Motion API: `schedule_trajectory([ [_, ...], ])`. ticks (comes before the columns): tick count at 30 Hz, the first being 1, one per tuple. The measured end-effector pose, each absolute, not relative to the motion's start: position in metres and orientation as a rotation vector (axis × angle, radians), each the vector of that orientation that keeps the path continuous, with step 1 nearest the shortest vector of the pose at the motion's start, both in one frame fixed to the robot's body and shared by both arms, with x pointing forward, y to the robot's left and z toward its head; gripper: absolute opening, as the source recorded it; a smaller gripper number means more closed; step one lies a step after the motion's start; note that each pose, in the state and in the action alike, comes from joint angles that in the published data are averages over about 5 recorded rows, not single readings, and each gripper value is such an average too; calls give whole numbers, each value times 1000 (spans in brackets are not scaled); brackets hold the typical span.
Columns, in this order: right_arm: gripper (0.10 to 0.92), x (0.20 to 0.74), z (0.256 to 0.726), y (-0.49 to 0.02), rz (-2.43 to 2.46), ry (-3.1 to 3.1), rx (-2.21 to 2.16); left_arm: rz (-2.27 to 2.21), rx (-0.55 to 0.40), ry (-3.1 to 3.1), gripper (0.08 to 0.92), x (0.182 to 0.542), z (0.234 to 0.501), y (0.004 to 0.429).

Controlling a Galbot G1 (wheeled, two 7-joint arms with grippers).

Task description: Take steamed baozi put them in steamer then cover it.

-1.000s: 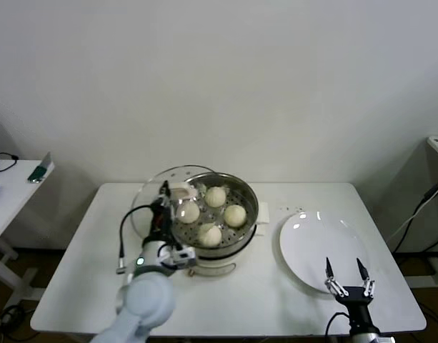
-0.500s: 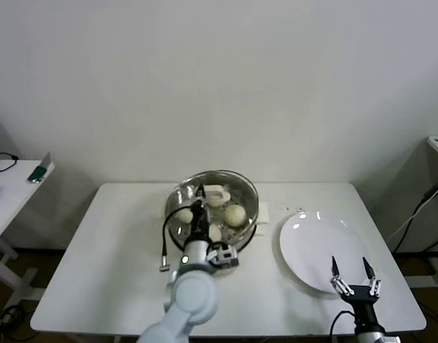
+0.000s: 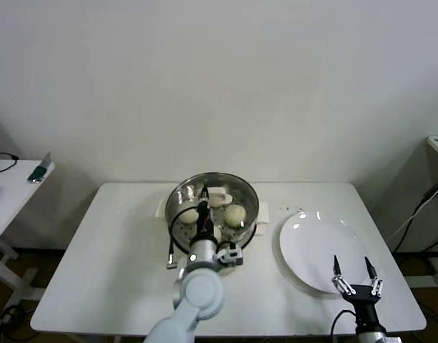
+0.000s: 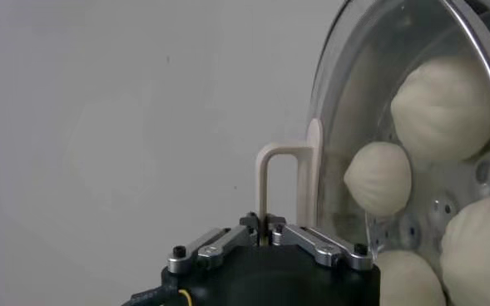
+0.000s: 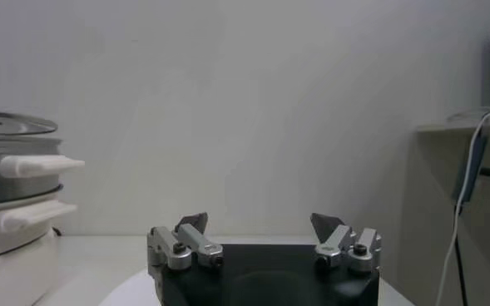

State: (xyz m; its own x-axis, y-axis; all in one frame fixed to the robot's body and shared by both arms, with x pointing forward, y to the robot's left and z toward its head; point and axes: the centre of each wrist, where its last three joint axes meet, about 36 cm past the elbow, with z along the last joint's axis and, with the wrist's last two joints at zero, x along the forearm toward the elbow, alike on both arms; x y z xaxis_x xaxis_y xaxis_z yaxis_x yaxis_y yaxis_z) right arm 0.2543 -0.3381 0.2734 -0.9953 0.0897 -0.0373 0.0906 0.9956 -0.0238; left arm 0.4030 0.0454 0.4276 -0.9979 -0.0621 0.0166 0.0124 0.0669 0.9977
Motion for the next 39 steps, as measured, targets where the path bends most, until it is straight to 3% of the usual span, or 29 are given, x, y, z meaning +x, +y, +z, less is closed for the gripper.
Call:
schedule_trajectory([
  [24,823,254,273,-338,-36,3090,163,-2156,62,-2201,151,410,410,45],
  [27,823,255,273,-338,-35,3091,166,-2151,51,-2210,204,406,409,45],
  [39,823,258,276,-334,-15,3119,170,-2048,-28,-2341,548,384,434,59],
])
